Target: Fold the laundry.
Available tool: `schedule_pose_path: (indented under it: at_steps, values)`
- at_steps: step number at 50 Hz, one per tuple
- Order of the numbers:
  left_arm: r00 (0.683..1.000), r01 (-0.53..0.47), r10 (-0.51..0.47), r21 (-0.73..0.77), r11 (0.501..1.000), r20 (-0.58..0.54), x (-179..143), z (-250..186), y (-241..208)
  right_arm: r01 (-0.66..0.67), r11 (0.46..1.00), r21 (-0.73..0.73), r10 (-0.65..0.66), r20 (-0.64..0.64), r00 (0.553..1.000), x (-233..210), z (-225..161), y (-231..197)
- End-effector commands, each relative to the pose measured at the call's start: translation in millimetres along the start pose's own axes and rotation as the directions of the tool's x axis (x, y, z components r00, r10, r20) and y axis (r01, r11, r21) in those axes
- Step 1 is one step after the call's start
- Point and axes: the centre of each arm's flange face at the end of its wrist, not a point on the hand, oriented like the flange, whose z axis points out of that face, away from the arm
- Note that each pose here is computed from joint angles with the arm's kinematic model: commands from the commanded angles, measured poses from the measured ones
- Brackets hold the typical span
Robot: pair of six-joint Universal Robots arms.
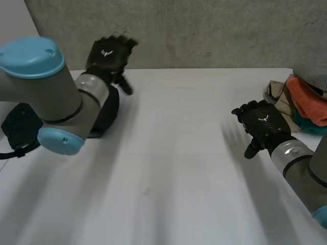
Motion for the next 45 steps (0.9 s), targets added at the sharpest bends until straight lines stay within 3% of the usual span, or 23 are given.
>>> schedule_pose_path:
  at_steps: [1, 6, 13, 30, 36, 39, 45]
  values:
    - [0.985, -0.169, 0.172, -0.161, 0.972, 0.009, -78.2, 33.1, 86.7, 0.007, 1.0, -0.023, -0.006, 0.029, 1.0, -11.2, 1.8, 8.3]
    - [0.978, -0.209, 0.209, -0.173, 0.963, -0.017, -124.5, 51.6, 137.3, 0.032, 0.998, -0.047, -0.029, 0.054, 0.998, -20.7, 4.2, 17.4]
    - [0.961, -0.276, 0.276, -0.158, 0.948, -0.019, -159.2, 68.5, 180.7, 0.067, 0.995, -0.076, -0.063, 0.058, 0.996, -25.0, 7.9, 26.4]
    - [0.957, -0.291, 0.291, -0.063, 0.955, 0.0, -175.6, 86.5, 217.0, 0.076, 0.992, -0.099, -0.069, 0.073, 0.995, -29.6, 11.8, 35.3]
    - [0.949, -0.309, 0.309, -0.014, 0.951, 0.061, -171.7, 93.3, 202.9, 0.079, 0.991, -0.111, -0.071, 0.074, 0.995, -31.2, 12.3, 37.6]
    - [0.948, -0.303, 0.301, 0.0, 0.953, 0.103, -170.9, 91.5, 168.6, 0.078, 0.991, -0.111, -0.07, 0.07, 0.995, -30.3, 11.8, 37.0]
    - [0.974, -0.193, 0.169, 0.165, 0.967, 0.152, -149.2, 80.2, 63.2, 0.077, 0.991, -0.11, -0.07, 0.068, 0.995, -29.4, 11.6, 36.3]
